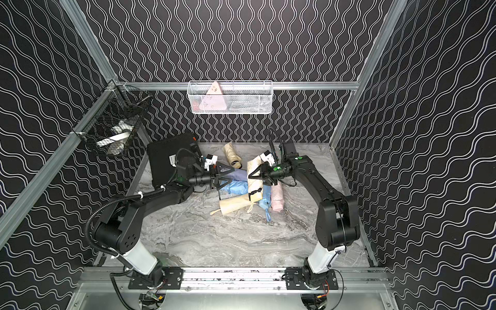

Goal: Take umbrellas out of sleeves
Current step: Pick up the umbrella from the center of the board.

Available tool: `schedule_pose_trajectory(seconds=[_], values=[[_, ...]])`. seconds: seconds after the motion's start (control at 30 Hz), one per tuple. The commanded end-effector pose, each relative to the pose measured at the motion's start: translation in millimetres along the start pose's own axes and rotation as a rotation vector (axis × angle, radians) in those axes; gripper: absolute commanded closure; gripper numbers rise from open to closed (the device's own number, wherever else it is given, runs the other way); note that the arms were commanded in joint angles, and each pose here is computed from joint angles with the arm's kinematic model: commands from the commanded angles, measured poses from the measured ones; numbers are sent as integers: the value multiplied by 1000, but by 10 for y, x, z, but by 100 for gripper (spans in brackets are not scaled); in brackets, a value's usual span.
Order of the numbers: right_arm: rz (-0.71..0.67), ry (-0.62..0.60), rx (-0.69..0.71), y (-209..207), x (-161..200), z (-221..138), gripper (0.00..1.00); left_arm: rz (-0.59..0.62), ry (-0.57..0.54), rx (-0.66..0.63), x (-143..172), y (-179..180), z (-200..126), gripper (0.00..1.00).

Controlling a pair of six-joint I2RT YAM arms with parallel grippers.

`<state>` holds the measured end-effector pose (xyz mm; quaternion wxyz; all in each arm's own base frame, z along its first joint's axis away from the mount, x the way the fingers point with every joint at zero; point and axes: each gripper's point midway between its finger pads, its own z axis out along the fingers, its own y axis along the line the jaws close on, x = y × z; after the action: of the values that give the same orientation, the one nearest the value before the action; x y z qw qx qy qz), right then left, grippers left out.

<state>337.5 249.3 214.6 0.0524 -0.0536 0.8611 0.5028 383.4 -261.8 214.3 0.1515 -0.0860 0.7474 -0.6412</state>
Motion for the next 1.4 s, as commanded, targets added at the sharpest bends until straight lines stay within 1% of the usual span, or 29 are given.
schedule_pose_trajectory(seconds=[0.0,0.23,0.43,0.53,0.7,0.87,1.0,1.17,1.27,1.3,1.37], values=[[-35,59,-70,205,94,92,60,44,12,62,-5,-201,8,6],[-57,138,-108,382,224,330,61,110,36,108,15,-376,8,7],[-65,172,-142,495,282,419,61,107,47,99,24,-329,21,8],[-66,190,-149,512,315,473,61,107,49,124,18,-377,24,8],[-60,198,-148,481,321,510,61,97,48,166,18,-424,19,13],[-60,198,-151,481,291,527,61,74,60,209,22,-456,22,22],[-60,198,-150,478,266,541,61,63,75,233,46,-480,19,25],[-70,192,-155,515,215,544,61,59,91,210,89,-412,19,27],[-71,189,-155,519,191,553,61,59,95,200,110,-392,22,32],[-79,211,-161,570,257,616,61,59,95,199,112,-391,18,33],[-85,221,-161,589,278,641,61,58,93,199,108,-393,24,37]])
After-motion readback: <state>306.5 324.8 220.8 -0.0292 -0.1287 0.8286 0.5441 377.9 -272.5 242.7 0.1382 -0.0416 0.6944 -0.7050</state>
